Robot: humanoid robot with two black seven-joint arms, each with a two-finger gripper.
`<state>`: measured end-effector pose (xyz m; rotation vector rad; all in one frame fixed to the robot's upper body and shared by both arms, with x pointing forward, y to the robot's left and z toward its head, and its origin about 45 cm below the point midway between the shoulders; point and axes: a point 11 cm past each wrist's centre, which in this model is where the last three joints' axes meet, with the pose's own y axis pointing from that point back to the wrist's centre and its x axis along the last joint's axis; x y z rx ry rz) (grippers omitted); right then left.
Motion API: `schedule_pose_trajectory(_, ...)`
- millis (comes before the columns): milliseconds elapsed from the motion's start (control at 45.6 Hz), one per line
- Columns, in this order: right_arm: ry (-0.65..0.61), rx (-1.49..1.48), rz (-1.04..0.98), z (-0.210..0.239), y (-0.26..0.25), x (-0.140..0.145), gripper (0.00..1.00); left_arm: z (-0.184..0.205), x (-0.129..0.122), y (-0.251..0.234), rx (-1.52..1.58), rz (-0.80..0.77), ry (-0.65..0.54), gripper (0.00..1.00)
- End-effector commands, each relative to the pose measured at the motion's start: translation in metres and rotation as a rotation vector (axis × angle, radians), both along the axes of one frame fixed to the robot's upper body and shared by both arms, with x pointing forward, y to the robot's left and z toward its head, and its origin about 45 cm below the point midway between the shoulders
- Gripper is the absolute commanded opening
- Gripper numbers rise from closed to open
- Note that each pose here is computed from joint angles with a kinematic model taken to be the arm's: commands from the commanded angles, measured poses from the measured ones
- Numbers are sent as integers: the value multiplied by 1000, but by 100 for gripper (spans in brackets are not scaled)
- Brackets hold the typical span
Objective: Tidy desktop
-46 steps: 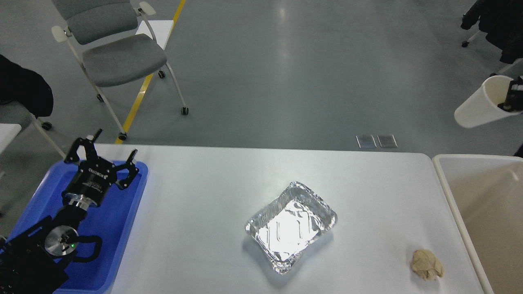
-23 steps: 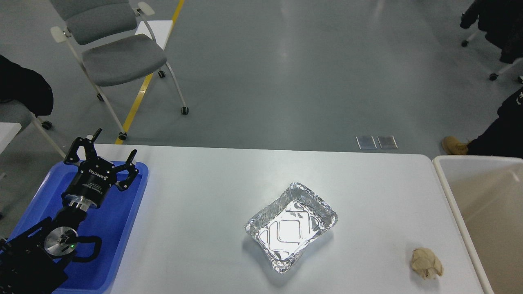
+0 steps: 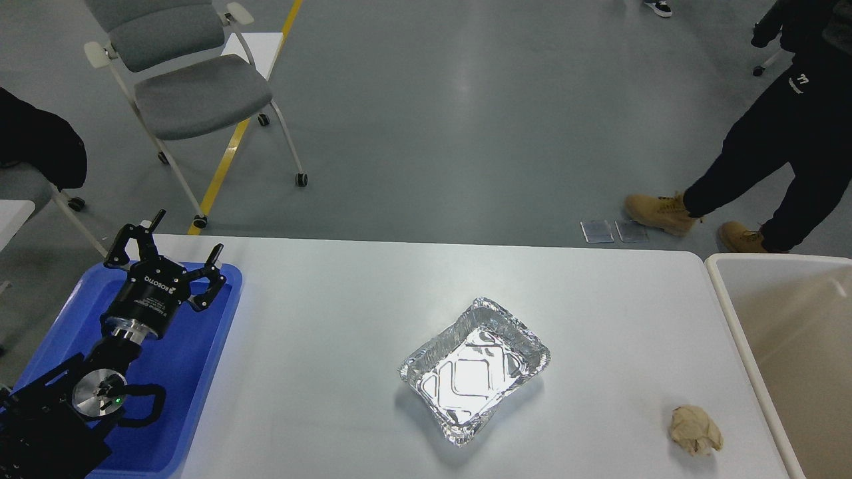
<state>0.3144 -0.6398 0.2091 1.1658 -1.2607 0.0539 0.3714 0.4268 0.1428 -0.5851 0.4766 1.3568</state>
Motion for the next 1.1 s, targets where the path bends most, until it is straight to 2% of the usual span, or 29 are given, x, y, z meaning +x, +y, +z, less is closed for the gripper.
schedule_pose_trajectory(0, 46, -3, -8, -51, 9, -19, 0, 0, 0, 0, 0, 0, 0, 99)
schedule_pose_trajectory(176, 68, 12, 7, -66, 19, -20, 0, 0, 0, 0, 0, 0, 0, 99)
schedule_pose_trajectory(219, 68, 12, 8, -67, 20, -20, 13, 0, 0, 0, 1, 1, 1, 99)
schedule_pose_trajectory(351, 56, -1, 9, -64, 18, -19, 73, 0, 0, 0, 0, 0, 0, 99)
schedule_pose_trajectory(417, 45, -19, 8, -63, 16, -20, 96, 0, 0, 0, 0, 0, 0, 99)
schedule_pose_trajectory(593, 27, -20, 4, -53, 14, -15, 99, 0, 0, 0, 1, 1, 1, 99)
schedule_pose_trajectory(856, -82, 28, -36, 23, -4, -6, 99, 0, 0, 0, 0, 0, 0, 99)
schedule_pose_trajectory(922, -97, 32, 12, 51, 0, -3, 99, 0, 0, 0, 0, 0, 0, 99)
schedule_pose_trajectory(1075, -100, 47, 123, 75, 24, 11, 99, 0, 0, 0, 1, -2, -1, 99)
